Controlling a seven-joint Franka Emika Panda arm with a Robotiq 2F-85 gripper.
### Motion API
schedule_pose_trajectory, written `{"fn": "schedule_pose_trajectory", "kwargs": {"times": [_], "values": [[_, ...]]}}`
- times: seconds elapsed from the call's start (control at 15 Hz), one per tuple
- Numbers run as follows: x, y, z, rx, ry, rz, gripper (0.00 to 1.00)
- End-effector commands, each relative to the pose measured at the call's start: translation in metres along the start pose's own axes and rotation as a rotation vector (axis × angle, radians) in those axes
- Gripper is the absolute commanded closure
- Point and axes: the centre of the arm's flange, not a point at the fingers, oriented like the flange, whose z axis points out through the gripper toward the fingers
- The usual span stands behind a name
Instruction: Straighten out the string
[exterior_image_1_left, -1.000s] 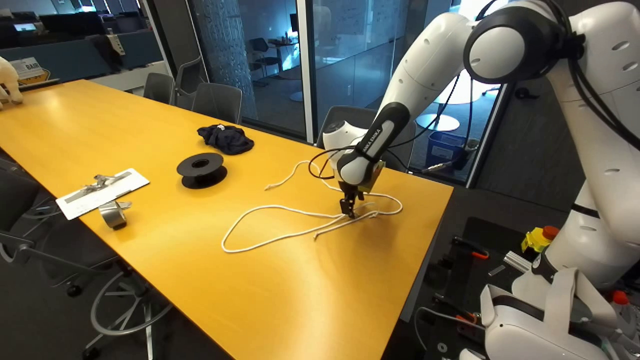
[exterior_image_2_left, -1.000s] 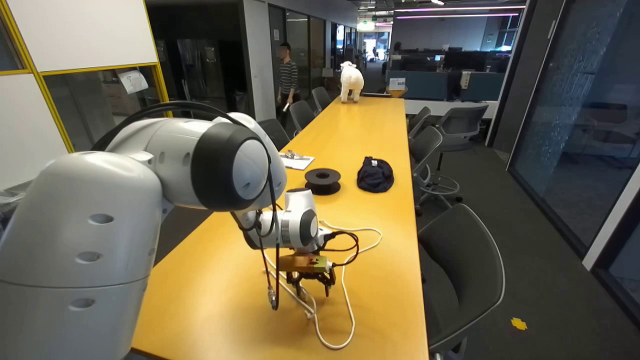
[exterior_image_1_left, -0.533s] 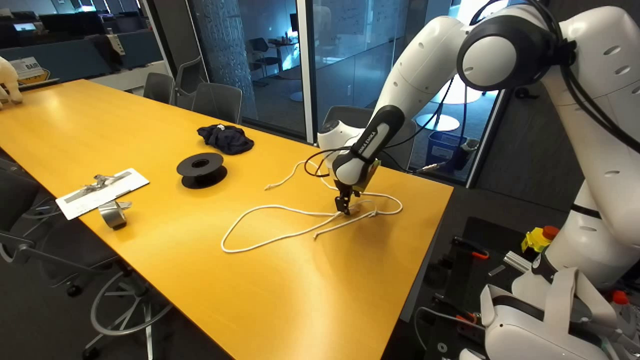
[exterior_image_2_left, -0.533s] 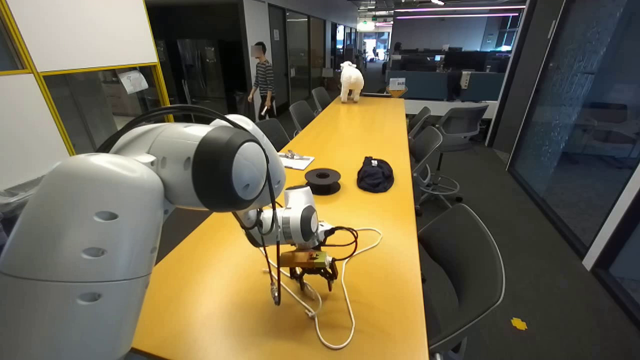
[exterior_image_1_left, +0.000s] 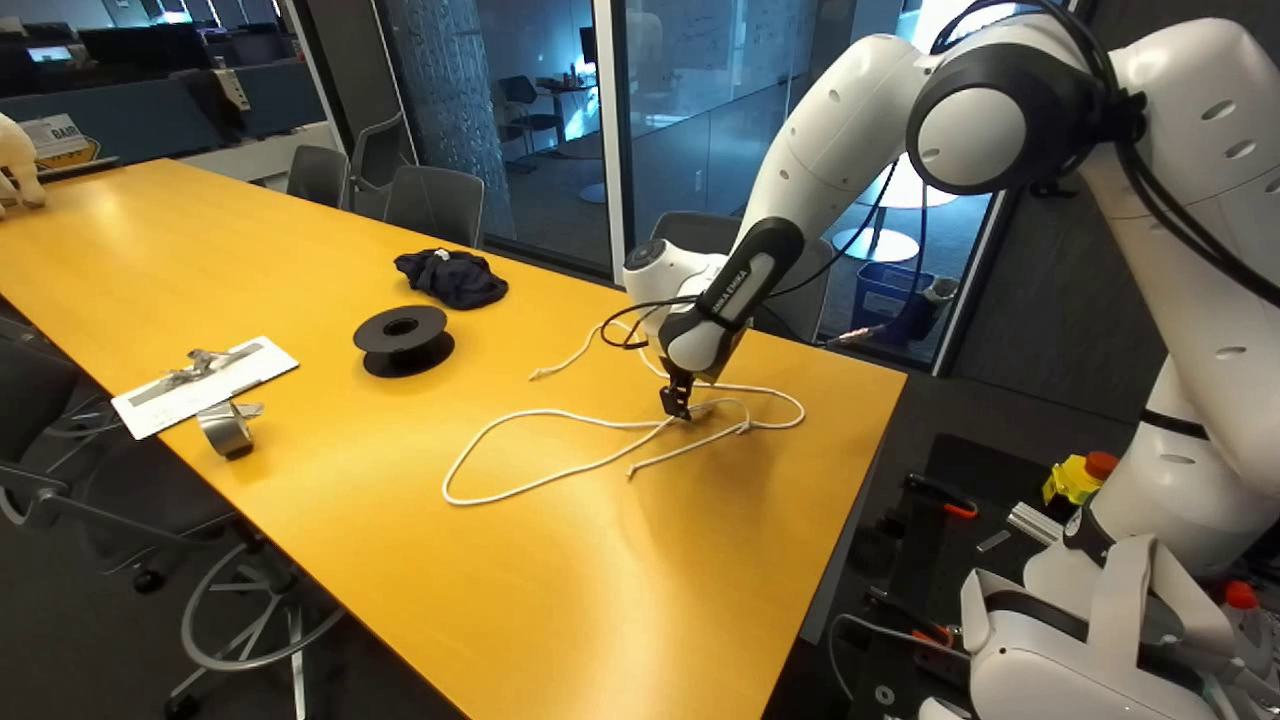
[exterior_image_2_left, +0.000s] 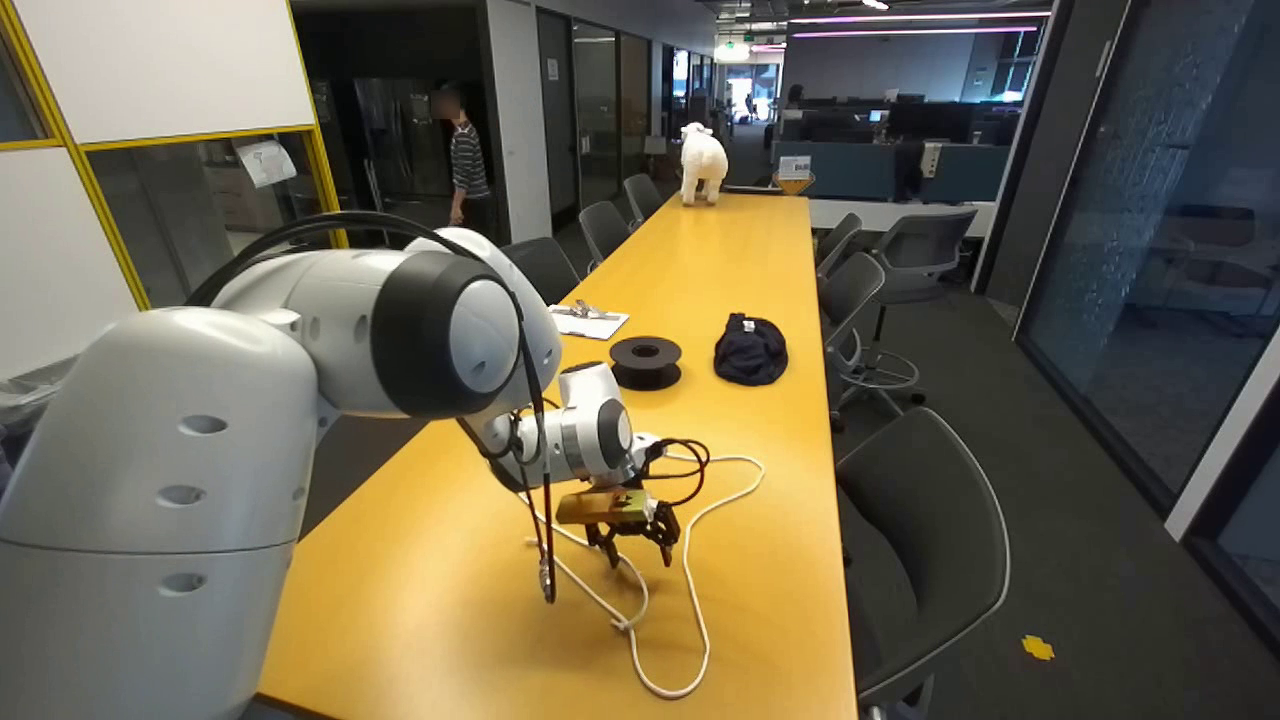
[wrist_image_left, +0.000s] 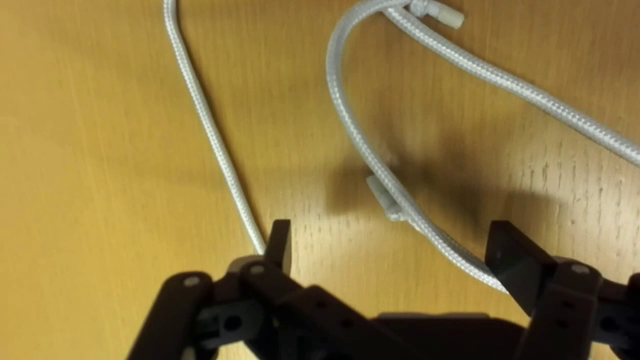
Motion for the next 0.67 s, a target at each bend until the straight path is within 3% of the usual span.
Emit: {"fn": "schedule_pose_trajectory", "kwargs": {"times": [0.0,0.27,0.6], "values": [[0.0137,0.0006,-0.007,-0.053,0.016,0.045,0.0],[0.019,0.0026,-0.0075,-0.064,0.017,0.07,0.0],[0.0122,-0.0033,-0.0098,-0.03,-0.067,0.023,0.0]]}}
